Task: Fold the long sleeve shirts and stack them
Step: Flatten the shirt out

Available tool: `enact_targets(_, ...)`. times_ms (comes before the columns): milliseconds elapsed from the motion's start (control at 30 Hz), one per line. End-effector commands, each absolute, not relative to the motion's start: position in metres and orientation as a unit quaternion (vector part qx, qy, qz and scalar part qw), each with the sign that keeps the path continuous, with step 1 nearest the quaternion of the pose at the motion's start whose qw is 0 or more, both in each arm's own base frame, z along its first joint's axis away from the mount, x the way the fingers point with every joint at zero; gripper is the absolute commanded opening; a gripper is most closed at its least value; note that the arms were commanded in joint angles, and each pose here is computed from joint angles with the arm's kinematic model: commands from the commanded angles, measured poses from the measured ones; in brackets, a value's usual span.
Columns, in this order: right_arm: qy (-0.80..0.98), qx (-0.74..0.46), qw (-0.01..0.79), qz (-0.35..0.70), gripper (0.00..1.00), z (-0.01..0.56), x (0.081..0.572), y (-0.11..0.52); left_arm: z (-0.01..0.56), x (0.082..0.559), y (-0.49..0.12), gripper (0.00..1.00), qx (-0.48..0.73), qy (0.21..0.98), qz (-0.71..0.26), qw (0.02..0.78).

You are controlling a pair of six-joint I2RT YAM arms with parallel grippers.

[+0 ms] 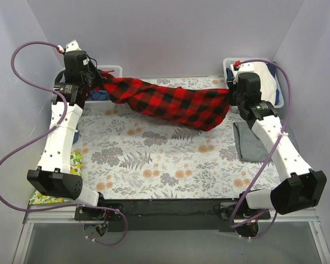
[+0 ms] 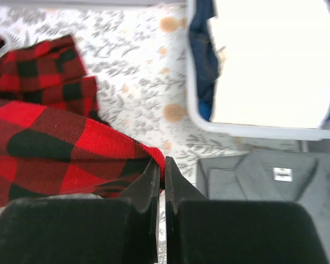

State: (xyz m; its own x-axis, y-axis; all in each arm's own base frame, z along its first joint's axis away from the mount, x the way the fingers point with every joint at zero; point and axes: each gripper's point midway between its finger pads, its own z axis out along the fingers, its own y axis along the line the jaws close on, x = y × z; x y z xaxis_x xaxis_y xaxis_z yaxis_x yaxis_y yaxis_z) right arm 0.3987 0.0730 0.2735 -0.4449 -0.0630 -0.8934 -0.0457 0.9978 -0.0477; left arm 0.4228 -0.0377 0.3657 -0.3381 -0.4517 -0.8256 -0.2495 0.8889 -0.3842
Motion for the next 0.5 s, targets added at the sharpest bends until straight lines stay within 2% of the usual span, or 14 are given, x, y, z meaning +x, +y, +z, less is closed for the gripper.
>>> enact_targets(0,0.786,0.040,0.614,-0.069,0.01,0.343,0.390,0.031,0.438,0.401,-0.019,0.00,-0.215,0.758,-0.079,0.610)
enact_targets(267,0.643,0.050,0.763,-0.031,0.01,0.477,0.338,0.020,0.528,0.359,-0.015,0.00,-0.193,0.683,-0.106,0.697)
enact_targets(467,0.529,0.040,0.848,-0.013,0.01,0.577,0.278,0.012,0.622,0.298,-0.032,0.00,-0.110,0.578,-0.165,0.791)
